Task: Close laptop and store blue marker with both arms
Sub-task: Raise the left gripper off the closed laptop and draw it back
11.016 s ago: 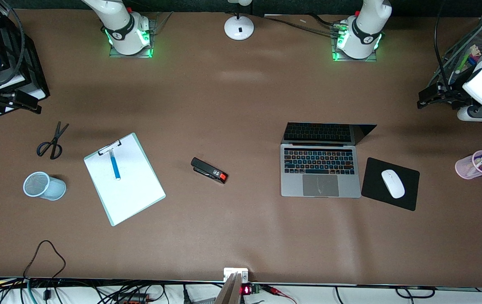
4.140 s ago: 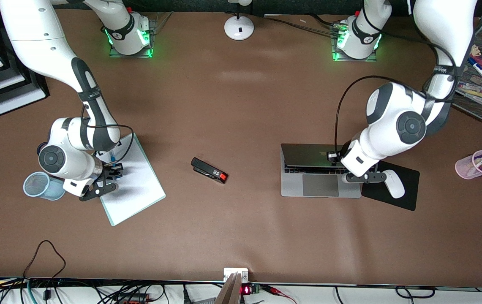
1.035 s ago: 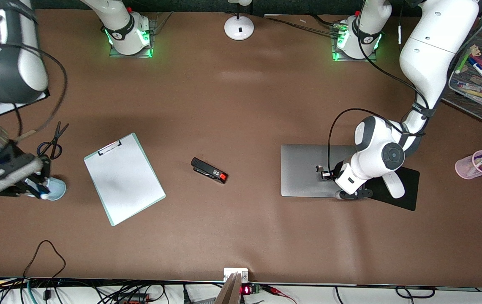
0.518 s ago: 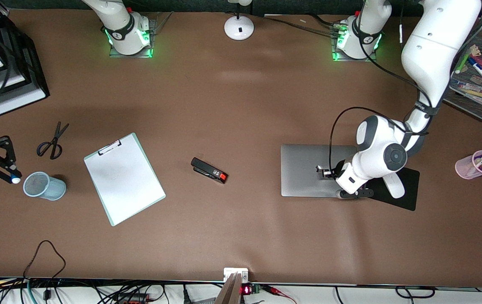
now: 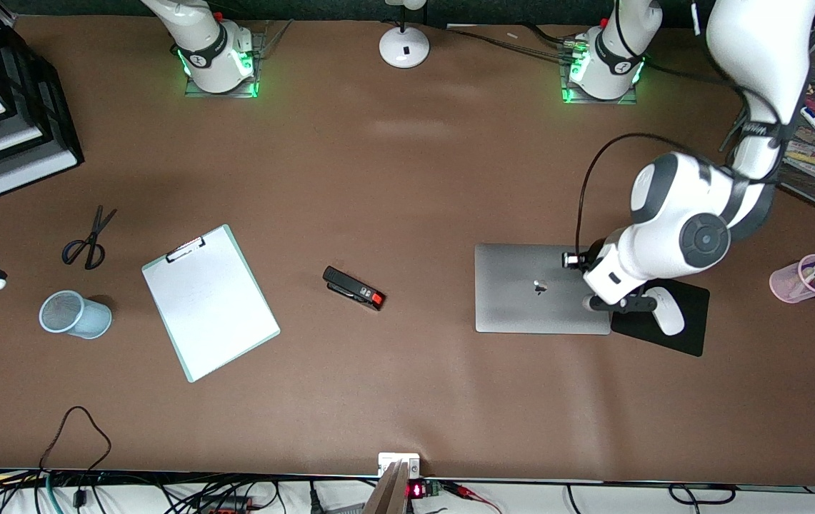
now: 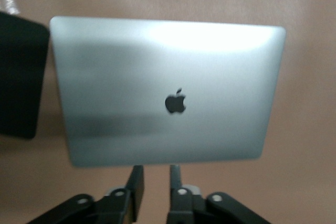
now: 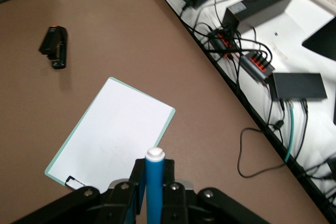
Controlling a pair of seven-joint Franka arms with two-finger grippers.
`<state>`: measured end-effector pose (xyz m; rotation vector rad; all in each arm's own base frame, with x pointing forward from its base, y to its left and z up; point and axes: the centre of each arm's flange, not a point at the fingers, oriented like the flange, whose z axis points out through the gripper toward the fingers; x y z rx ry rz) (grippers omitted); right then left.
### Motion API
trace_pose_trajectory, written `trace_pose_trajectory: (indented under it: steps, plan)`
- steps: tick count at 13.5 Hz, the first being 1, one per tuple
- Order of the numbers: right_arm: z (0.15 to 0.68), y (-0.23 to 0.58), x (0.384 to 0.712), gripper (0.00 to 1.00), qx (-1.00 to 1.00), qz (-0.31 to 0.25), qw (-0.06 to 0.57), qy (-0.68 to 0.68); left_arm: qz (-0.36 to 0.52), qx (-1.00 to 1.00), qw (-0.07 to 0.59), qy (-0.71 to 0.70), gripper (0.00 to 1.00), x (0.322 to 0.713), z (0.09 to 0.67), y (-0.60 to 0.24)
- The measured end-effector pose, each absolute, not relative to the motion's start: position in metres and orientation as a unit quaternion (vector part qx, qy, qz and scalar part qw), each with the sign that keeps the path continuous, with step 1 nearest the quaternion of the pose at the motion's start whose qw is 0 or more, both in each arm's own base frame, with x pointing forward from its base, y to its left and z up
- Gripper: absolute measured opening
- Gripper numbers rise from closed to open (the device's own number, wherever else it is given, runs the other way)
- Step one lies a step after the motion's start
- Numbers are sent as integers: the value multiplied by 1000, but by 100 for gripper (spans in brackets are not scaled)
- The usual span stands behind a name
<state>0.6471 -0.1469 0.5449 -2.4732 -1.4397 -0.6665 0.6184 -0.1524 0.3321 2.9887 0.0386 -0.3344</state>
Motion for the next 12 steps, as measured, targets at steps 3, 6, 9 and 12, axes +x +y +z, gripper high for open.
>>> trace_pose_trajectory:
  steps: [3,6,9,12]
  plan:
    - [527,-157,650,17,-791,-256,113,-544,-119,992,52,6,63,605,376,-151]
    - [496,-165,659,17,-735,-300,129,-594,-132,991,35,-2,96,587,434,-150]
    - [459,-186,656,17,-700,-327,174,-611,-147,989,27,-8,100,579,492,-147]
    - [427,-213,649,17,-686,-338,223,-604,-159,987,20,-19,100,566,549,-142]
